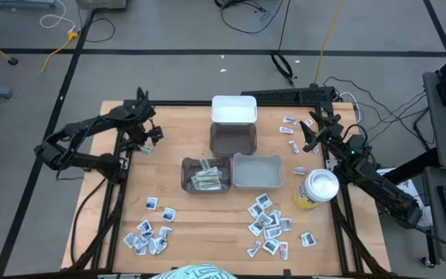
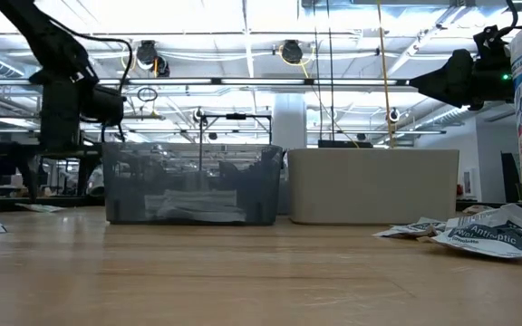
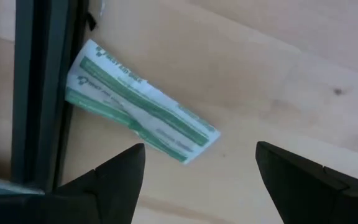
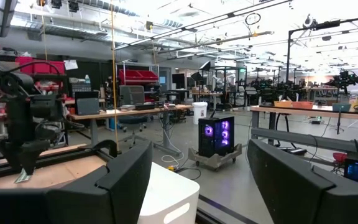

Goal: Pick & Place First Aid Supplies
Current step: Put the white bandage into the bottom black bin

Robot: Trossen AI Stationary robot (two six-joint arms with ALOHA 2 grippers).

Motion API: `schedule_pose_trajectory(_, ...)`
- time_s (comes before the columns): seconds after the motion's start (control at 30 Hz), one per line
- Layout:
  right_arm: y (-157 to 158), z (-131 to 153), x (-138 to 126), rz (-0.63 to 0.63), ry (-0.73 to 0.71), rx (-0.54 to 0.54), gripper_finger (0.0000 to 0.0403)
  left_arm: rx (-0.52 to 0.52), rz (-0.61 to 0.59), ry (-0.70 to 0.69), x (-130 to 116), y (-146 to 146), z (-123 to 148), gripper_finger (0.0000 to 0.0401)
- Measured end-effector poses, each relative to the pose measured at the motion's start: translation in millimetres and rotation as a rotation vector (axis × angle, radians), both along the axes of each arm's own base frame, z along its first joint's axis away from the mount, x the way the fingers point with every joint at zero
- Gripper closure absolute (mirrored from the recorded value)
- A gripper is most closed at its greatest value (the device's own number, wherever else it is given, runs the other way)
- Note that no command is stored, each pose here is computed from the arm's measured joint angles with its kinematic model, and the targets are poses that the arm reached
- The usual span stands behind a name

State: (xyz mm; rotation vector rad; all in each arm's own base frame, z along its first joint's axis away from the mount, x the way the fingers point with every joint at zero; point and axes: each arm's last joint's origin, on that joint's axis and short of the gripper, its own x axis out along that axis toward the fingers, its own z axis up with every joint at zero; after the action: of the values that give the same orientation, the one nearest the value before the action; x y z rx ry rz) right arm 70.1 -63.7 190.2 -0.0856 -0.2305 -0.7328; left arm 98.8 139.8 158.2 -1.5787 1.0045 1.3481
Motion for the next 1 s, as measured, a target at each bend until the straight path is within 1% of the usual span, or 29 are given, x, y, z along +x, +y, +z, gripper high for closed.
schedule_pose_trajectory(0.2, 0, 0, 0, 0.000, 0.000, 0.000, 0.0140, -0.016, 0.011, 0.020, -5, -7, -14, 0.0095)
schedule_pose_trajectory(0.33, 0, 0, 0, 0.000, 0.000, 0.000, 0.0140, -0.013, 0.000, 0.019, -5, -7, -15, 0.0119)
schedule_pose_trajectory(0.43, 0, 0, 0, 0.000, 0.000, 0.000, 0.0140, -0.006, -0.004, 0.025, -5, -7, -15, 0.0153)
schedule_pose_trajectory(0.6, 0, 0, 0, 0.000, 0.000, 0.000, 0.0140, 0.002, -0.002, 0.041, -6, -6, -16, 0.0228)
schedule_pose_trajectory(0.8, 0, 0, 0, 0.000, 0.000, 0.000, 0.0140, -0.030, -0.009, 0.043, -4, -5, -20, 0.0314)
schedule_pose_trajectory(0.97, 0, 0, 0, 0.000, 0.000, 0.000, 0.0140, -0.032, -0.052, 0.037, -4, -4, -21, 0.0383)
schedule_pose_trajectory(1.0, 0, 0, 0, 0.000, 0.000, 0.000, 0.0140, -0.031, -0.052, 0.037, -4, -4, -21, 0.0391)
